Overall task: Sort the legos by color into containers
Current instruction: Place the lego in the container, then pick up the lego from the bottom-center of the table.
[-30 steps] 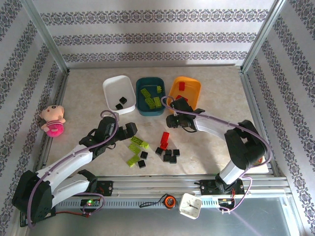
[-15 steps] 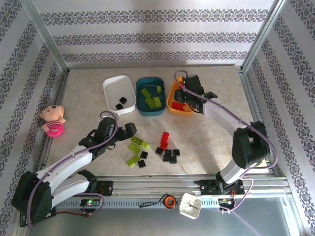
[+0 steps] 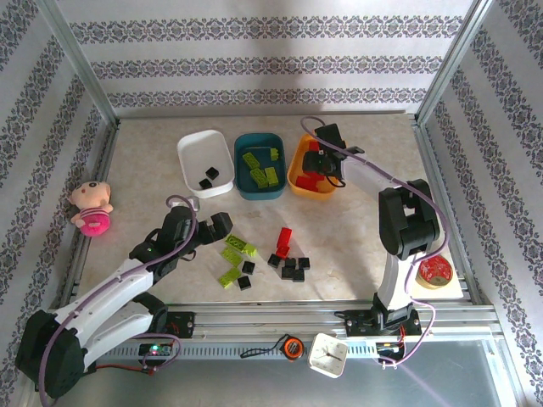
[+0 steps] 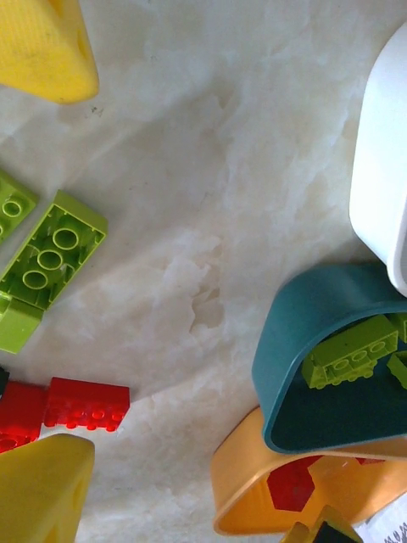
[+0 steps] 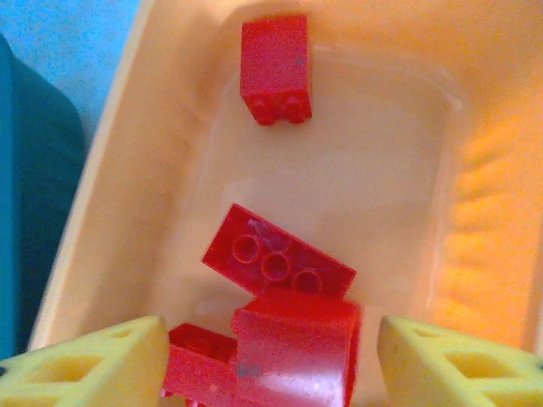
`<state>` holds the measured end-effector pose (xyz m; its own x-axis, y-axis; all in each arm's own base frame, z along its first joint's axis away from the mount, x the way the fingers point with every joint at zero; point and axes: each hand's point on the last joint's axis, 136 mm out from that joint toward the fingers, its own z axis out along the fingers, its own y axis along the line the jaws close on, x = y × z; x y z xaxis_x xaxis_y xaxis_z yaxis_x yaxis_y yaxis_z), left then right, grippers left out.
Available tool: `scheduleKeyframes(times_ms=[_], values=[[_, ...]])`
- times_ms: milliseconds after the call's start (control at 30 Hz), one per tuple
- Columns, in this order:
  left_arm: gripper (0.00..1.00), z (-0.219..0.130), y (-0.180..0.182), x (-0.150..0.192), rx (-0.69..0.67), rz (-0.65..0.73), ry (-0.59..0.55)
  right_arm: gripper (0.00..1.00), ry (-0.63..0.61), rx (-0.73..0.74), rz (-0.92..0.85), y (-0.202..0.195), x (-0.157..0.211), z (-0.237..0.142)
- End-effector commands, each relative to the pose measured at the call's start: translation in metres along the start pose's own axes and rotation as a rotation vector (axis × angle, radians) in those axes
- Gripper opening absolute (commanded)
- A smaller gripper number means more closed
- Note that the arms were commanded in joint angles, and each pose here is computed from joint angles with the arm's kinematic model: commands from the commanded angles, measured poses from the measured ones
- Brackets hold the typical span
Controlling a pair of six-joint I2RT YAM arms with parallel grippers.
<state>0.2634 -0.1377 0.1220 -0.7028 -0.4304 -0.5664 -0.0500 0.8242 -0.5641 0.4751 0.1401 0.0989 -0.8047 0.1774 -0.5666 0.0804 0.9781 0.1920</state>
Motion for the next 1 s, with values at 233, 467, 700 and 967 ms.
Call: scheduleKeyframes(times_ms=[233, 467, 700, 967], values=[[1.0, -0.006, 0.011, 0.002, -0.04, 0.007, -0.016, 0.7, -0.007, -0.077, -0.001, 0.008, 0.028, -0.056], [1.0, -0.006, 0.014, 0.001, -0.037, -0.005, -0.028, 0.67, 0.103, -0.129, -0.106, 0.012, 0.114, -0.102], [1.0, -0.006, 0.017, 0.002, -0.039, -0.014, -0.035, 0.67, 0.294, -0.162, -0.184, 0.011, 0.21, -0.132], [1.0, -0.003, 0.022, 0.005, -0.039, -0.034, -0.04, 0.6, 0.432, -0.247, -0.255, 0.027, 0.275, -0.134]])
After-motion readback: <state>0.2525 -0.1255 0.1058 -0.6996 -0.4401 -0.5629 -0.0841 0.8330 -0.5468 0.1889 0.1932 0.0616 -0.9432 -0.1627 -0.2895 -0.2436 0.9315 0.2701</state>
